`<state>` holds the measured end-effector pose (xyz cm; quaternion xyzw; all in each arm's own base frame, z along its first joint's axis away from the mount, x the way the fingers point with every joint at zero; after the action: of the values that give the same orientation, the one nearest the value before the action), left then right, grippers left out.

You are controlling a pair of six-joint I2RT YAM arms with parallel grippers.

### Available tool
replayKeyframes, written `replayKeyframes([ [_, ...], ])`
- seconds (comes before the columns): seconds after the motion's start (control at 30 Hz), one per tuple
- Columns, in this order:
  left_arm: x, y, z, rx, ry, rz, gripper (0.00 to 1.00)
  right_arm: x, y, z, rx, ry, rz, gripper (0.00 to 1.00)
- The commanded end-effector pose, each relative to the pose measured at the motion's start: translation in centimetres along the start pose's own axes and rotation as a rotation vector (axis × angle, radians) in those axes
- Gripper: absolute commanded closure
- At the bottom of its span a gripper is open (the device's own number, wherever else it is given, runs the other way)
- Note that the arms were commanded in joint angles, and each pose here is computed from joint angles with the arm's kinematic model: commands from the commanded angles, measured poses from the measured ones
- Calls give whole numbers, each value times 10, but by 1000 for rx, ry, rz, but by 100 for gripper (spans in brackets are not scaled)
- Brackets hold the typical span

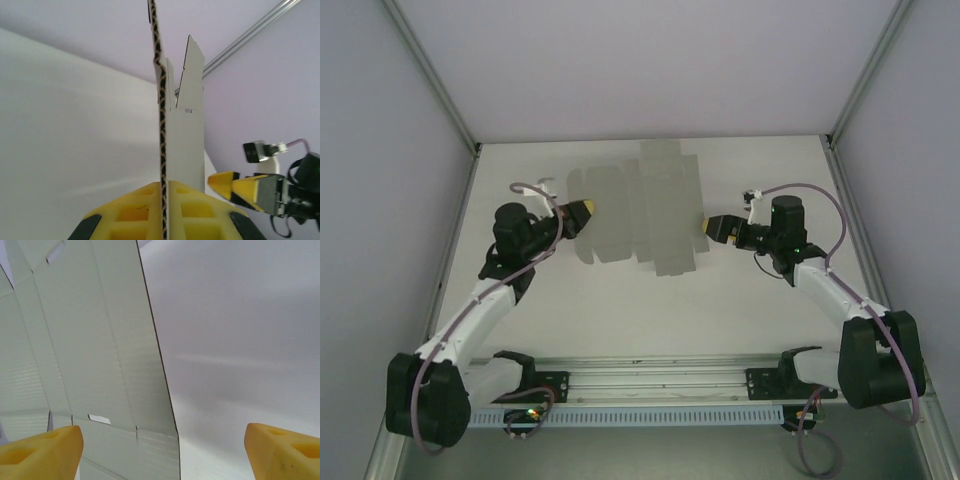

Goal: Assemble paper box

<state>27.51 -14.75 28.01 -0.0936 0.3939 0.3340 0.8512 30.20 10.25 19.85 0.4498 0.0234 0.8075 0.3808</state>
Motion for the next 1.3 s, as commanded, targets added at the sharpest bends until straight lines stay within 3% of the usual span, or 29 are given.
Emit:
replayKeyframes([
  [0.0, -16, 10, 4, -21, 13, -69, 100, 25, 0, 9, 3, 38, 194, 19],
  [0.13, -27, 17, 5, -38, 6, -125, 100, 27, -6, 17, 3, 19, 248, 34],
  [0.27, -25, 20, 5, -52, 1, -106, 100, 33, -10, 22, 4, 16, 330, 56],
  [0.37, -21, 20, 3, -54, 5, -95, 100, 34, -12, 21, 12, 21, 361, 79],
  [0.5, -12, 20, 3, -71, 20, -67, 100, 44, -6, 20, 0, 71, 443, 98],
  [0.57, -6, 20, 2, -77, 30, -42, 100, 44, -5, 19, -8, 80, 433, 100],
  [0.6, -3, 20, 1, -81, 32, -32, 94, 43, -5, 19, -6, 84, 416, 100],
  [0.63, 2, 21, -1, -85, 33, -10, 72, 41, -5, 17, 1, 87, 389, 100],
  [0.67, 8, 23, -2, -81, 31, 32, 25, 38, -5, 15, 9, 94, 347, 100],
  [0.7, 16, 26, -6, -72, 26, 96, 0, 36, -5, 11, 32, 112, 300, 100],
  [0.87, 76, 69, -22, -27, -15, 730, 0, 30, -8, -20, 237, 333, -46, 100],
  [0.97, 86, 89, -25, 22, -47, 918, 0, 23, -11, -29, 316, 412, -141, 100],
  [1.1, 72, 72, -21, 73, -58, 784, 0, 11, -24, -35, 412, 592, -284, 100],
  [1.27, 39, 23, -11, 99, -34, 405, 0, 7, -58, -27, 424, 938, -554, 100],
])
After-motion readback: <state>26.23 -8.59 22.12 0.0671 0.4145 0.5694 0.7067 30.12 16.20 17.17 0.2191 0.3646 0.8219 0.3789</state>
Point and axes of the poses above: each hand's point on the last joint's axis, 136 mm out from that joint toward the fingers, its own y axis back along the fingers, its own x axis along the line the jaws close on, z = x × y, the point moved 6 cm from there along y, back along the fingers
